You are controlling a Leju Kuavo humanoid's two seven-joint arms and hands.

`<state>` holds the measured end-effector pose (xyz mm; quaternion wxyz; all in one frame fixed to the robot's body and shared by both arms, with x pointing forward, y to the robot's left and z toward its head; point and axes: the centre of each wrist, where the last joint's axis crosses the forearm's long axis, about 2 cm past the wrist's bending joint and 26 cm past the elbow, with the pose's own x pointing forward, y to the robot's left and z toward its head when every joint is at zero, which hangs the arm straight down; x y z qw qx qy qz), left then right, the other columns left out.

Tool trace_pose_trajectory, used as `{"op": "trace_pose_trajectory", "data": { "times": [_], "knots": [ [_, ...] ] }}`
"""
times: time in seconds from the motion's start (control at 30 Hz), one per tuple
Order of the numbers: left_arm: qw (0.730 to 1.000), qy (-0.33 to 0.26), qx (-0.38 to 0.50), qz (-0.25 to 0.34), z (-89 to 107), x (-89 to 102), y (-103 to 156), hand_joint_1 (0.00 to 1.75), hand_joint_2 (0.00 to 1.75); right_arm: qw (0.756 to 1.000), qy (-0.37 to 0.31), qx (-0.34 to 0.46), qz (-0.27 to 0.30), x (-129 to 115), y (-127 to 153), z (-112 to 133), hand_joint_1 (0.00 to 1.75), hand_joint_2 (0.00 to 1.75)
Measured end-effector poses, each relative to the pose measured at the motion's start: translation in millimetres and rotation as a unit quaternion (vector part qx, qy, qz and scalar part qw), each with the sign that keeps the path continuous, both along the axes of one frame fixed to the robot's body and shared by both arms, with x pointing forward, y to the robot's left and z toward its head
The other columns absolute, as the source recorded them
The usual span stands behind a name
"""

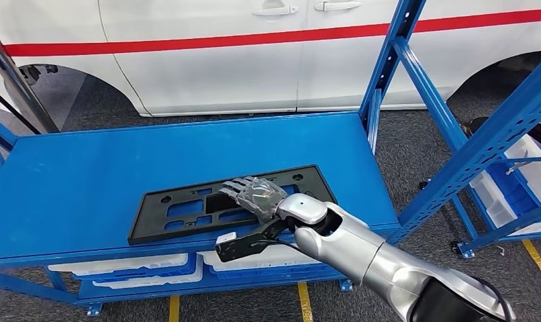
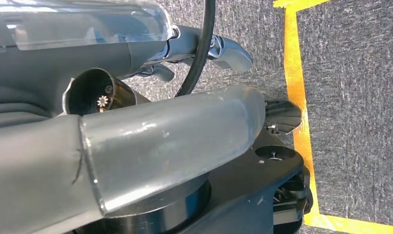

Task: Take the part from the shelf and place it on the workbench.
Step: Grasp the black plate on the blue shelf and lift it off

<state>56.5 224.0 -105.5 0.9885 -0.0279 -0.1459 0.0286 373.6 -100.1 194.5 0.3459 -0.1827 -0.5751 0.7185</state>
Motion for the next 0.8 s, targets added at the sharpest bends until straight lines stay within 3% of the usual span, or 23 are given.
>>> {"op": "trace_pose_trajectory", "data": {
  "times": [0.8],
  "knots": [
    [1.0, -0.001, 0.001, 0.004, 0.0, 0.0, 0.3, 0.0, 0.0, 1.0, 0.004, -0.016, 0.001, 3.1, -0.5, -0.7, 0.0, 1.75]
  ]
}}
